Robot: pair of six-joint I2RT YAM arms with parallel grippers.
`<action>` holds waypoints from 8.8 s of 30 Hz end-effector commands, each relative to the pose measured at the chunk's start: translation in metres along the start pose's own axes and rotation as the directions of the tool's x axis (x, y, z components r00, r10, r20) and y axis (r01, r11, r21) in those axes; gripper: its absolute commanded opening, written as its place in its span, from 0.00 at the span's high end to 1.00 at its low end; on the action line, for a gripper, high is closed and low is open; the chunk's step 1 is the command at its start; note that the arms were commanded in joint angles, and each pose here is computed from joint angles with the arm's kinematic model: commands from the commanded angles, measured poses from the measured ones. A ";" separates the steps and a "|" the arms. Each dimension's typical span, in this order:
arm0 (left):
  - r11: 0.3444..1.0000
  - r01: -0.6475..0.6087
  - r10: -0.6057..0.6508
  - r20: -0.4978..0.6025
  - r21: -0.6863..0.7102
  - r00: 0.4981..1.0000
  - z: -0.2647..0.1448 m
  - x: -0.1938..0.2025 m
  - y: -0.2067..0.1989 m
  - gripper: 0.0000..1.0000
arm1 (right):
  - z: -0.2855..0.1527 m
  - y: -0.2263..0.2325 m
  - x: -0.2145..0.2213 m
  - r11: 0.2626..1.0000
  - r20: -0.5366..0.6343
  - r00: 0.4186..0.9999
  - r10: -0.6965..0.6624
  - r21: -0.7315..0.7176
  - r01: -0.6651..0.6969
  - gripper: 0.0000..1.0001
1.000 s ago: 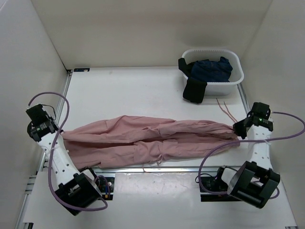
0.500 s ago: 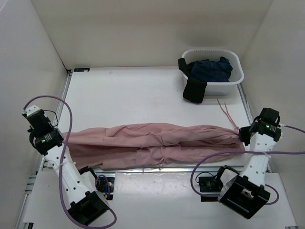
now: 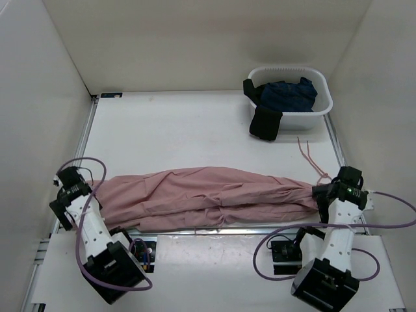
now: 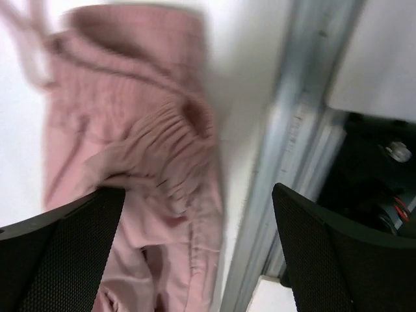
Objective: Fold and stack the trousers
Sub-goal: Fold the trousers
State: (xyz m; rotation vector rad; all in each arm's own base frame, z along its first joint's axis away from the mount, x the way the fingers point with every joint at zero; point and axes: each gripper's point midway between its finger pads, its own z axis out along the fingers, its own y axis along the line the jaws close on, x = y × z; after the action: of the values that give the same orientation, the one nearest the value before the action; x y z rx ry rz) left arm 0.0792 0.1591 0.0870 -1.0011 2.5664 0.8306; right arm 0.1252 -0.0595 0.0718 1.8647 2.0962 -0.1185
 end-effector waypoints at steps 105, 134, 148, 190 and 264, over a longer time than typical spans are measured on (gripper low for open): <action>0.924 -0.165 0.104 0.188 0.346 0.977 0.059 -0.300 -0.199 0.25 | 0.029 0.119 0.056 0.702 0.013 0.703 -0.711 -0.041 0.711 0.51; 0.927 -0.288 0.286 0.048 0.240 0.957 0.065 -0.142 -0.175 0.08 | 0.092 0.179 0.023 0.949 0.059 0.949 -0.311 -0.035 0.313 0.01; 0.932 -0.314 0.316 0.015 0.184 0.949 0.089 -0.133 -0.180 0.10 | 0.120 0.157 0.011 0.994 0.000 0.994 -0.109 0.026 0.109 1.00; 0.920 -0.334 0.340 0.010 0.207 0.940 0.086 -0.121 -0.185 0.10 | 0.031 0.148 -0.030 0.964 0.043 0.978 0.203 -0.183 -0.192 0.30; 0.915 -0.351 0.364 -0.028 0.198 0.931 0.089 -0.108 -0.181 0.10 | 0.098 0.230 -0.037 0.879 0.014 0.979 -0.201 -0.438 0.187 0.16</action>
State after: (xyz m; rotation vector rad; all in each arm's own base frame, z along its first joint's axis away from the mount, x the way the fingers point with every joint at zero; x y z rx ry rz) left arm 0.3178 0.1721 0.0262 -0.5114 2.7046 0.6400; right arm 0.3443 -0.0917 0.0283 1.4328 2.0715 0.2301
